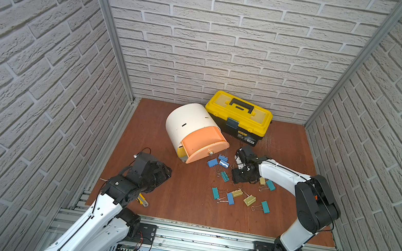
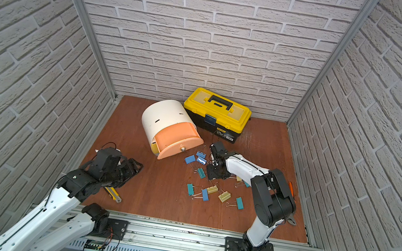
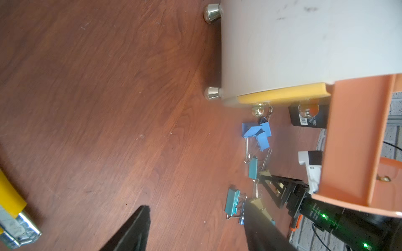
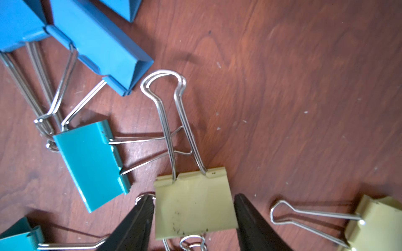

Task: Put the binder clips in the drawer according to color
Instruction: Pick up the binder clip at the center of the board, then place the binder clip in the drawer.

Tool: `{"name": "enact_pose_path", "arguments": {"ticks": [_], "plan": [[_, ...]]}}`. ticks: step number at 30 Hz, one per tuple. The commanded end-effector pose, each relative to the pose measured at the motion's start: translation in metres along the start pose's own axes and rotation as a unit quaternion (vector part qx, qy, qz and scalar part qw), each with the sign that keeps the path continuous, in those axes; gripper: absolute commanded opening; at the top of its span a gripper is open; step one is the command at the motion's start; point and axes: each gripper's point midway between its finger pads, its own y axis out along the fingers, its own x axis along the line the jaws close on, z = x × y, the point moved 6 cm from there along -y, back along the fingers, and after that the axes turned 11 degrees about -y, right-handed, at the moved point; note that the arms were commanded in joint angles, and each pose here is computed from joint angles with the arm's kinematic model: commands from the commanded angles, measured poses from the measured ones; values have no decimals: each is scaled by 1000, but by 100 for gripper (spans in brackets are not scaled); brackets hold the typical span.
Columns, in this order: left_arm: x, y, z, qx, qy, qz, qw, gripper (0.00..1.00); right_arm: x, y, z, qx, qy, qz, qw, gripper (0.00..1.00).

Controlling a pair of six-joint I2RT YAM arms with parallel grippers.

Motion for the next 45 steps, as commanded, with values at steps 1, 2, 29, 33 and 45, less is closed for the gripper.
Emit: {"name": "enact_pose_path", "arguments": {"ticks": [1,2,29,33,45], "plan": [[-12,-3,-3,-9,5,25,1000,72,0,-1,2,2,-1,-4,1000,56],[-13,-4,-3,-10,4,26,1000,72,0,-2,3,1,1,-4,1000,54],[-91,-44,-28,-52,93,84,991,74,-22,-132,10,-132,51,35,989,44],[-120,-48,-34,-49,118,101,987,73,-23,-174,-8,-185,48,30,981,44],[-189,-41,-42,-12,177,141,974,73,3,-258,-80,-294,35,-80,952,43]]}}
